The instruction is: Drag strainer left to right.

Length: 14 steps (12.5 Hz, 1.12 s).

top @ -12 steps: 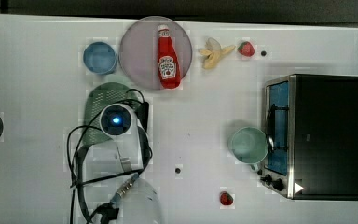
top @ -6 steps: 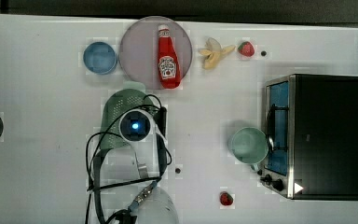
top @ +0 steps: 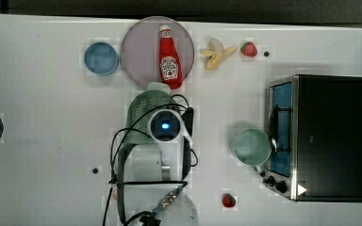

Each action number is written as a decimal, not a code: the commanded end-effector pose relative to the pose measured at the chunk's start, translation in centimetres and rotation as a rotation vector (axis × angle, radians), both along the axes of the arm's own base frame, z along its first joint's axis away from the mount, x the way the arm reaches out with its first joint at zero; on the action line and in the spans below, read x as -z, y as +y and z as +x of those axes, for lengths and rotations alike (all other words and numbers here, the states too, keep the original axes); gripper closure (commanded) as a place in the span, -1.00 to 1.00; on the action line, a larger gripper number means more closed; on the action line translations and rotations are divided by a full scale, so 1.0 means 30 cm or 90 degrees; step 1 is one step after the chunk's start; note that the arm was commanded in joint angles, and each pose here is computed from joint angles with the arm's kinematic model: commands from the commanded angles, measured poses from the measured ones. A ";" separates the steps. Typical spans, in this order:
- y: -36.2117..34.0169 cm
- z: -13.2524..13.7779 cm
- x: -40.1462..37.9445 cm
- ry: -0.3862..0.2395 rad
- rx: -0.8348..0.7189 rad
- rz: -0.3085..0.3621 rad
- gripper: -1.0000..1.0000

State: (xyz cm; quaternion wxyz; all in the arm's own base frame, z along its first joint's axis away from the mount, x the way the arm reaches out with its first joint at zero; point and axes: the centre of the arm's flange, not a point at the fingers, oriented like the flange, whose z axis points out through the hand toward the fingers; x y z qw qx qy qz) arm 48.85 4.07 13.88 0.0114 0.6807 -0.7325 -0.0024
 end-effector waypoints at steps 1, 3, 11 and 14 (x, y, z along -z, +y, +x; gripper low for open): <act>-0.174 -0.015 -0.007 0.010 -0.037 -0.019 -1.00; -0.259 -0.019 -0.011 0.011 -0.046 -0.030 -1.00; -0.409 -0.002 -0.068 -0.003 -0.078 -0.051 -1.00; -0.288 0.042 -0.228 -0.028 -0.220 -0.026 -1.00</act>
